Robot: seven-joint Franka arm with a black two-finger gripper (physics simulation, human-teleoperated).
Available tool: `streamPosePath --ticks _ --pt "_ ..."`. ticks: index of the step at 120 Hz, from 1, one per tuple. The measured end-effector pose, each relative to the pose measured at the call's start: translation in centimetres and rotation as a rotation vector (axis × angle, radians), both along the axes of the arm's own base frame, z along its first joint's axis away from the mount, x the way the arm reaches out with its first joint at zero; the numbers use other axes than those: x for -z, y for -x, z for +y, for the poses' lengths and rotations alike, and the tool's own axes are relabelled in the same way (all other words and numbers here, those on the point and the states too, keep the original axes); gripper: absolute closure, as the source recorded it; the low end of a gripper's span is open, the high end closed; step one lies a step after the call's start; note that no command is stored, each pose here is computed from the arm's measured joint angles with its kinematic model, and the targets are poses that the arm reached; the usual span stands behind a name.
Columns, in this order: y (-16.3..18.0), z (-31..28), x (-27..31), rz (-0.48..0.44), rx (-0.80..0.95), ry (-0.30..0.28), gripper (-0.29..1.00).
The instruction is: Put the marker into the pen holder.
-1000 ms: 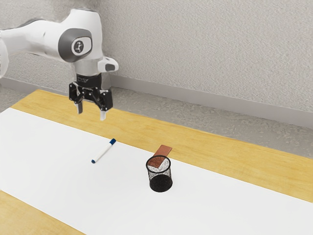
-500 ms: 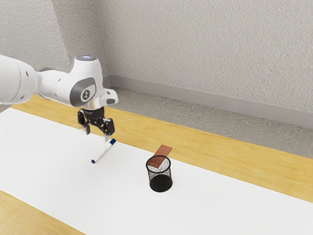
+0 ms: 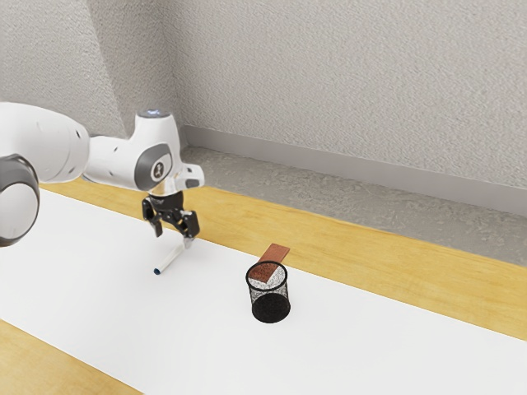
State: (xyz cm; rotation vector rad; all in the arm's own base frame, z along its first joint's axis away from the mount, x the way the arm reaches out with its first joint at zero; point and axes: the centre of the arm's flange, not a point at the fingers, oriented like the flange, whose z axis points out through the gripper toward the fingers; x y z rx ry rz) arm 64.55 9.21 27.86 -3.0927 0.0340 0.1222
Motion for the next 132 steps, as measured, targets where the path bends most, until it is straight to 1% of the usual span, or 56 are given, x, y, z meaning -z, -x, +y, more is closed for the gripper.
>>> streamPosePath --ticks 18,26,59,76,96,132 --pt "-0.8 0.9 1.5 0.014 0.028 -0.002 0.00" --pt "-0.9 1.0 2.0 0.021 0.041 -0.001 0.02" --pt "-1.3 0.8 2.2 0.022 0.089 0.008 0.26" --pt "-1.6 0.7 2.7 0.024 0.112 0.010 0.33" --pt "-2.1 0.5 2.5 0.015 0.139 0.010 0.43" --pt "-2.4 0.5 2.8 0.012 0.170 0.013 0.53"
